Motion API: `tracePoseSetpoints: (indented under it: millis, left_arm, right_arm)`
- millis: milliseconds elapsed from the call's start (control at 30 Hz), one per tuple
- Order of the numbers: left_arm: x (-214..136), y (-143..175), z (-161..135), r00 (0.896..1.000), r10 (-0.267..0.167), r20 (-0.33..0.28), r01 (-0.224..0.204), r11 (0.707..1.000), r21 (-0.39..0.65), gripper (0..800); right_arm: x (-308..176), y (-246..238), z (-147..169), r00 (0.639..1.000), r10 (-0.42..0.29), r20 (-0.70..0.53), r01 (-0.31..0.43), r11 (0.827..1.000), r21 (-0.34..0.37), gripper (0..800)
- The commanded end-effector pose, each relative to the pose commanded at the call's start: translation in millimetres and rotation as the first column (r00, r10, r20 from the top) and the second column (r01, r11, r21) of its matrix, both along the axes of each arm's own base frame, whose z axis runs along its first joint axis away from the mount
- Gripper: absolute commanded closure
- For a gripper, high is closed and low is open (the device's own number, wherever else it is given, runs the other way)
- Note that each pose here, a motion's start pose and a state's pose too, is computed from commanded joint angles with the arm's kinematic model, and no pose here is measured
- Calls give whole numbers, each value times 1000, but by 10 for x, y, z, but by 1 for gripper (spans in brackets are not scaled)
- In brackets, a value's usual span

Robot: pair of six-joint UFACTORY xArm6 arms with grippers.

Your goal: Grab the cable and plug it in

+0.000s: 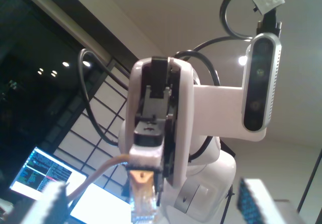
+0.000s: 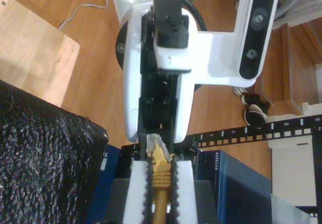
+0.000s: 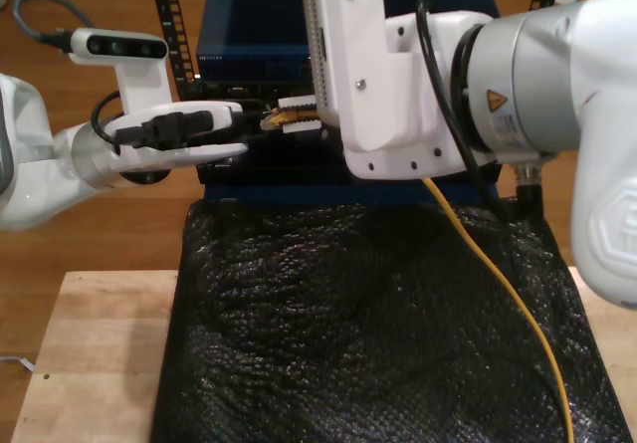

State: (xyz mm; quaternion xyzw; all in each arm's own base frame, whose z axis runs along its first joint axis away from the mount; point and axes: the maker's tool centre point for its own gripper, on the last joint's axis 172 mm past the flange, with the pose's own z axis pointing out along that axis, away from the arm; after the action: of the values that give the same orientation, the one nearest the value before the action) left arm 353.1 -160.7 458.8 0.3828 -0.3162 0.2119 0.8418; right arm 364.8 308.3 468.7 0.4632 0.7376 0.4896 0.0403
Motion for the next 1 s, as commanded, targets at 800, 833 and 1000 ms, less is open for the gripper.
tracePoseSetpoints:
  millis: [800, 833, 1000]
  left_arm:
    - [239, -252, -345, 982, 137, 130, -174, 924, 340, 1]
    - [260, -251, -408, 981, 139, 138, -182, 912, 369, 2]
    - [281, -228, -635, 976, 128, 177, -199, 856, 477, 2]
  right_arm:
    - [425, -1223, -521, 828, -302, -472, 293, 951, -95, 800]
    - [393, -1277, -562, 809, -310, -500, 298, 949, -106, 800]
    - [332, -1704, -723, 709, -361, -605, 340, 928, -154, 800]
